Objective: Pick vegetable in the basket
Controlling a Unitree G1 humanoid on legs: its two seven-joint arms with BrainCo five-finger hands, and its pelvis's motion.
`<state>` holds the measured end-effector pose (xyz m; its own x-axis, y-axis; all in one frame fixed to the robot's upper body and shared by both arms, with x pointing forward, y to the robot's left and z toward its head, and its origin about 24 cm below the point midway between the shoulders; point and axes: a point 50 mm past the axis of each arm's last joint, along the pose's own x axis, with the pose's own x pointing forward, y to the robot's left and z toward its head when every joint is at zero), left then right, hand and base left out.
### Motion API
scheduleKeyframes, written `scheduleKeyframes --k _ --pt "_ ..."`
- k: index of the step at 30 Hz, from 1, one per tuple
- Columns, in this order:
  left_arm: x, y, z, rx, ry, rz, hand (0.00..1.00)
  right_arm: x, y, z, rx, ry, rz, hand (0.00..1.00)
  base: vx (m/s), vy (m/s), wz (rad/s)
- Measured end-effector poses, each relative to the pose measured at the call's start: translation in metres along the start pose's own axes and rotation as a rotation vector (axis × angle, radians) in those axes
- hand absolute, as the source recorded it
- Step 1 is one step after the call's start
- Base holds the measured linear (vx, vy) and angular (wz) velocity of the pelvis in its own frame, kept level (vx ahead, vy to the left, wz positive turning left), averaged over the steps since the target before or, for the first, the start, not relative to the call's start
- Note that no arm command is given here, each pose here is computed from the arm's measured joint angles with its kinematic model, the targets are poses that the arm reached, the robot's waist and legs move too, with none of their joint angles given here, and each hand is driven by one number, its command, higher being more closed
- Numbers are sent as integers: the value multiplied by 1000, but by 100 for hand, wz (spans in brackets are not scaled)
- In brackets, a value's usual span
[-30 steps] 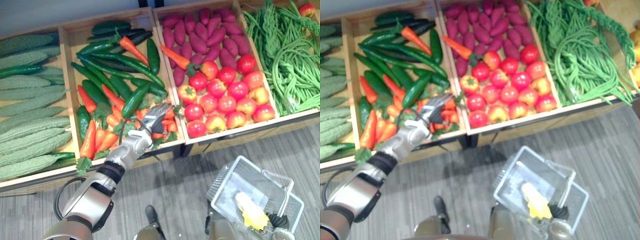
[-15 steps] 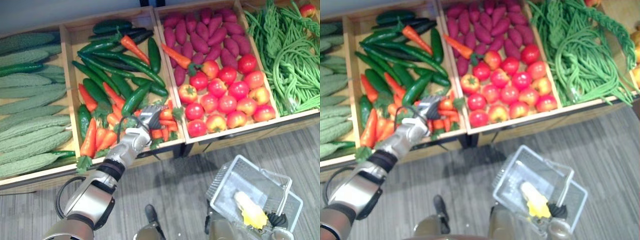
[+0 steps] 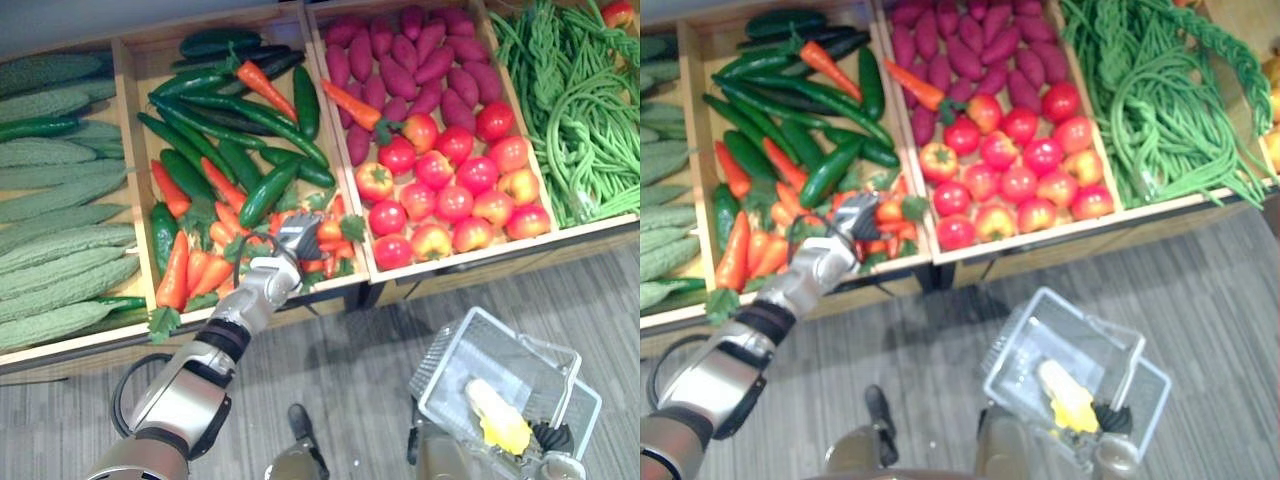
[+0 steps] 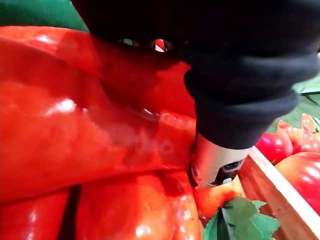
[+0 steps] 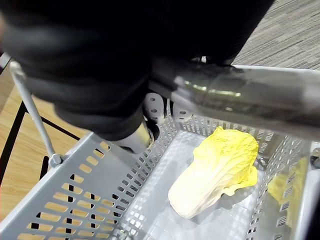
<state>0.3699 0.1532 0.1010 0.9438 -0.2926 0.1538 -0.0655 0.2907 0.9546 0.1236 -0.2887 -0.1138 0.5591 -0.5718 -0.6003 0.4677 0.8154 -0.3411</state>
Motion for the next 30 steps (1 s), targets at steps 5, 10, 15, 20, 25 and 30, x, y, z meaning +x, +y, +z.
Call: scheduleKeyframes --k 5,10,15,20,25,30 --pt "0 0 0 0 -1 1 100 0 0 0 0 0 0 100 0 0 0" --pt "3 11 6 7 -33 39 100 0 0 0 0 0 -2 100 0 0 2" --pt "4 51 23 36 -153 169 100 0 -4 -2 6 8 -17 100 -13 4 11" --pt "-11 74 30 83 -268 234 100 0 -16 -6 25 29 -57 100 -18 3 5" --pt "-30 74 39 92 -357 238 100 3 -36 -2 -33 13 -95 100 0 5 -2" --pt "-48 73 52 88 -459 228 100 10 -61 24 -119 -81 -133 100 19 10 -27"
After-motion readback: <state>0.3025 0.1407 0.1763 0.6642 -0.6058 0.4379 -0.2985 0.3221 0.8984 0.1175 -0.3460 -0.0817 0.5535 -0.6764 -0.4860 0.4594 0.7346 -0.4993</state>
